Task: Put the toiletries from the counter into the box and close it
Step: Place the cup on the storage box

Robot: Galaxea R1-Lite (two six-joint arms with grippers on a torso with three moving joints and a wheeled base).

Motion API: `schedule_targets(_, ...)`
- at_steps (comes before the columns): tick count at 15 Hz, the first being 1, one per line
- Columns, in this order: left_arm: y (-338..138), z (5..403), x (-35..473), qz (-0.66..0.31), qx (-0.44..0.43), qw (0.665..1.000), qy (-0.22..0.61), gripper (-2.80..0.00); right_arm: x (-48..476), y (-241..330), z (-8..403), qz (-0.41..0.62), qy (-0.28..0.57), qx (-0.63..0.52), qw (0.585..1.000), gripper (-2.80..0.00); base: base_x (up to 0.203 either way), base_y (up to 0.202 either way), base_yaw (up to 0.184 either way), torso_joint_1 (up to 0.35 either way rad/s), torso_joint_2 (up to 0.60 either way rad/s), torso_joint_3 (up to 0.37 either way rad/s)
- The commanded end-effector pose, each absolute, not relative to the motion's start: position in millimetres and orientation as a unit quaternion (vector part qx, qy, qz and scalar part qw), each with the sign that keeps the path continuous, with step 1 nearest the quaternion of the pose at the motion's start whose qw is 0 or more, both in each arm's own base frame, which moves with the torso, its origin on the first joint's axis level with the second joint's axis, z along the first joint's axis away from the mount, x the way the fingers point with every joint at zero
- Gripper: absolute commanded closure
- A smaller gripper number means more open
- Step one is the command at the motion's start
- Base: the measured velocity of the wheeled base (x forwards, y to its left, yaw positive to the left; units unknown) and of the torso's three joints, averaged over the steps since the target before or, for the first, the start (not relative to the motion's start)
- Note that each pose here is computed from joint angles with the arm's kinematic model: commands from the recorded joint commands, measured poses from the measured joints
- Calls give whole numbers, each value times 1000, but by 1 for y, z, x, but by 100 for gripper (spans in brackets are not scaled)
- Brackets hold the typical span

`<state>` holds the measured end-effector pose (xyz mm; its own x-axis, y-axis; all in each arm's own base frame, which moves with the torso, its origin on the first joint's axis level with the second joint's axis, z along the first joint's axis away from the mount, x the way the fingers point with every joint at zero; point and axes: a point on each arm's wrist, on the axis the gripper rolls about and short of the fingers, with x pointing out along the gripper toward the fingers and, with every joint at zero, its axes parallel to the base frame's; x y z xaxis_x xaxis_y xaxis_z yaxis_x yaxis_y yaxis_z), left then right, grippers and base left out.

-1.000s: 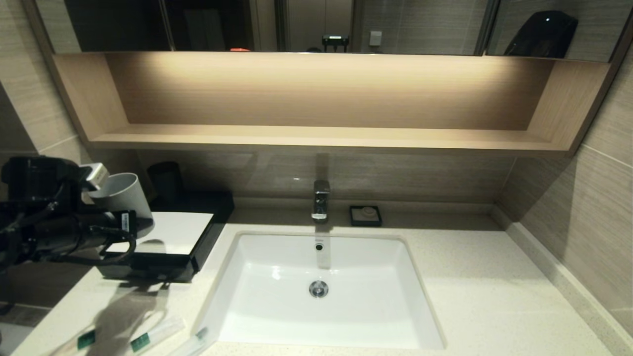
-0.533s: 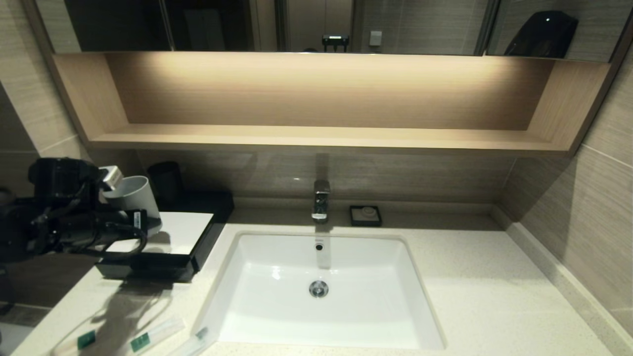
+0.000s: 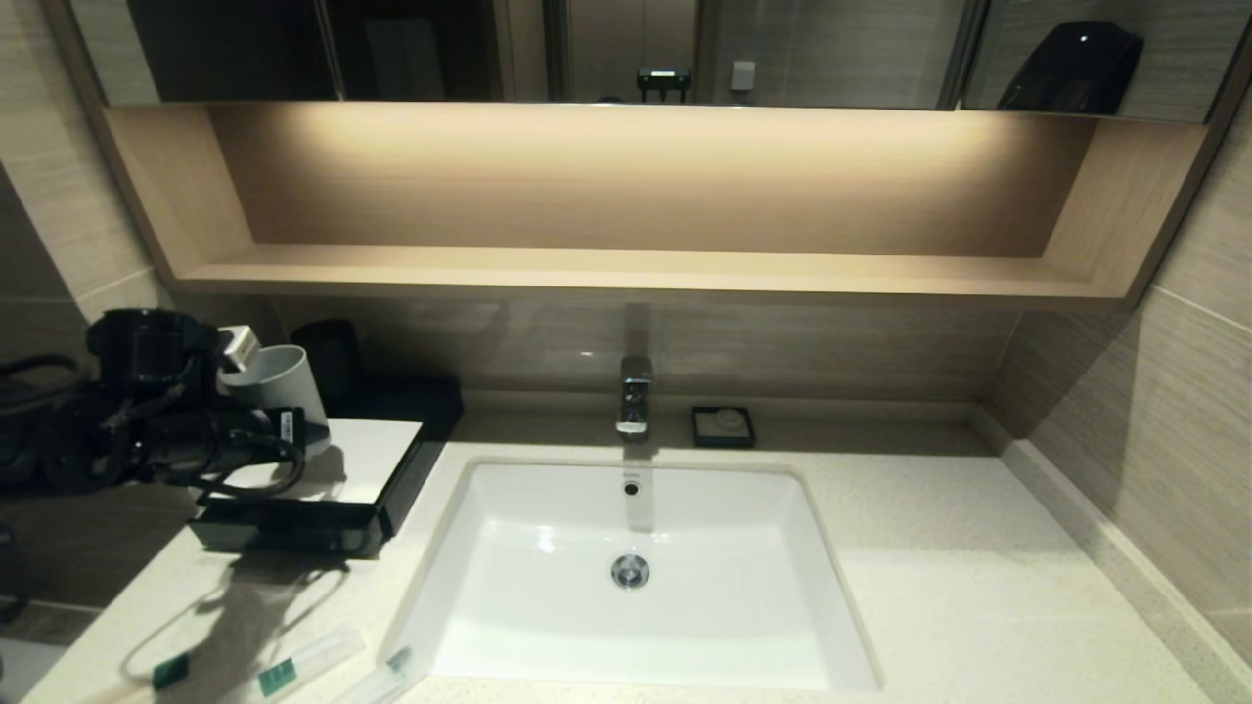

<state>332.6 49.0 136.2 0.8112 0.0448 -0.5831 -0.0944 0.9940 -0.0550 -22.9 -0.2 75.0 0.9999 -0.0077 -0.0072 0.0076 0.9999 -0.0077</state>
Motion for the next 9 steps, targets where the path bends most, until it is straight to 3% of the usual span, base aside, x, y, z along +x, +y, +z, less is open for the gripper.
schedule_targets(1,48,130,339,34,-41,949,311,0,-23,0,75,-4,4,-4,1000,0,0,0,0,0,0,0)
schedule_targets(9,34,118,359,24,-37,947,320,0,-23,0,75,-4,4,-4,1000,0,0,0,0,0,0,0)
